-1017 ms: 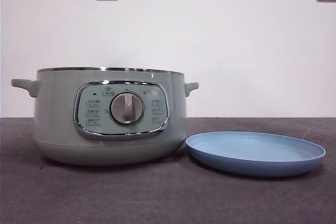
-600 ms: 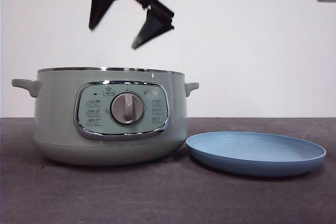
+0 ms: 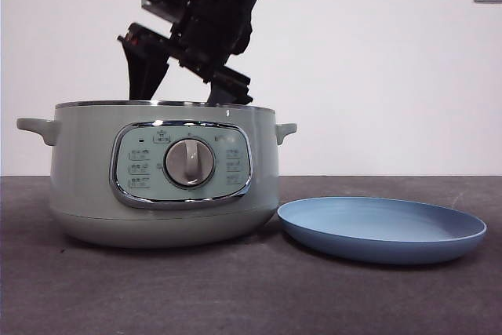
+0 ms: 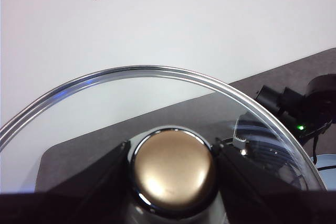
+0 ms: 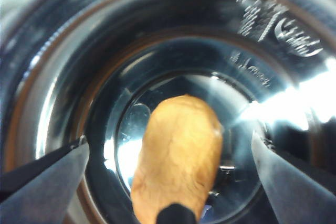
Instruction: Take the potato out from the steamer,put the potato on the plate,close the lid
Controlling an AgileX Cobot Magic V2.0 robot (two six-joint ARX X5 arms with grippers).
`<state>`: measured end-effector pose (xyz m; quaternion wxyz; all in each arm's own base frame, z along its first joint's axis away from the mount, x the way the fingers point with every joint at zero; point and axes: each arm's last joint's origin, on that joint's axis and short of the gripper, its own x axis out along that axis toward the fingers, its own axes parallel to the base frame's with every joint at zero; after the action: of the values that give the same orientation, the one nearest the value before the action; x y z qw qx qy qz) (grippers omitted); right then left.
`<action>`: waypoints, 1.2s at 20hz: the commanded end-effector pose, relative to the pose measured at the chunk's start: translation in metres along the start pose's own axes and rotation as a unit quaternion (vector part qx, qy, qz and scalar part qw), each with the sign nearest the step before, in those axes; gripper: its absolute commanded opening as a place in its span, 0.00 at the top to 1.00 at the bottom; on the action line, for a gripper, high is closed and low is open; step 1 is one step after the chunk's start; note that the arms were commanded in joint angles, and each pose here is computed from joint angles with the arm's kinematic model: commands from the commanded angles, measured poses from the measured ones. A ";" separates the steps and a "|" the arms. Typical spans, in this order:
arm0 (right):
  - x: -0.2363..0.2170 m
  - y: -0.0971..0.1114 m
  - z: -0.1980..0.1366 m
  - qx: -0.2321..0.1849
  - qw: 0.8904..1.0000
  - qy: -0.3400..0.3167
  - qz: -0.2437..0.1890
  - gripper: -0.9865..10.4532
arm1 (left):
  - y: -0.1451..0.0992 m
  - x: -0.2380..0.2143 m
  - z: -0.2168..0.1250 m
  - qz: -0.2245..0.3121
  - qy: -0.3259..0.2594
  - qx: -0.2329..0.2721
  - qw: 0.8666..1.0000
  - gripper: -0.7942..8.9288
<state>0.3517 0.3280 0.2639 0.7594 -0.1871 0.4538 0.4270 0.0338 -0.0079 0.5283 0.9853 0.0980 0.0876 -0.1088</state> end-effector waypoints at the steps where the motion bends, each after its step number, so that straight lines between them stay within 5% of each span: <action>1: 0.015 0.003 -0.002 -0.003 1.000 0.015 0.003 0.43 | 0.002 -0.008 0.005 0.006 -0.034 0.000 0.999 0.93; 5: 0.035 0.004 -0.008 -0.005 0.999 0.045 -0.020 0.45 | 0.002 -0.008 0.005 0.006 -0.032 0.000 0.999 0.93; 6: 0.037 0.003 -0.010 -0.004 0.998 0.053 -0.027 0.52 | 0.002 -0.008 0.005 0.006 -0.030 0.000 1.000 0.93; 9: 0.037 0.009 -0.007 -0.013 0.999 0.044 -0.027 0.92 | 0.002 -0.008 0.005 0.006 -0.031 0.000 1.000 0.93; 13: 0.003 0.014 0.002 -0.018 0.999 0.008 -0.032 0.92 | 0.001 0.004 0.008 0.004 -0.024 0.001 1.000 0.93; 17: -0.096 0.023 0.007 -0.022 0.996 -0.070 -0.049 0.92 | -0.004 0.038 0.015 -0.002 0.006 0.007 1.000 0.93; 24: -0.242 0.017 -0.039 0.021 0.983 -0.114 -0.141 0.92 | -0.022 0.119 0.028 -0.144 0.014 0.007 0.989 0.93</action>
<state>0.2604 0.1933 0.4533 0.8634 -0.1806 0.3402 0.3258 0.1514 -0.0595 0.5194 0.9538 0.0909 0.1495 -0.2443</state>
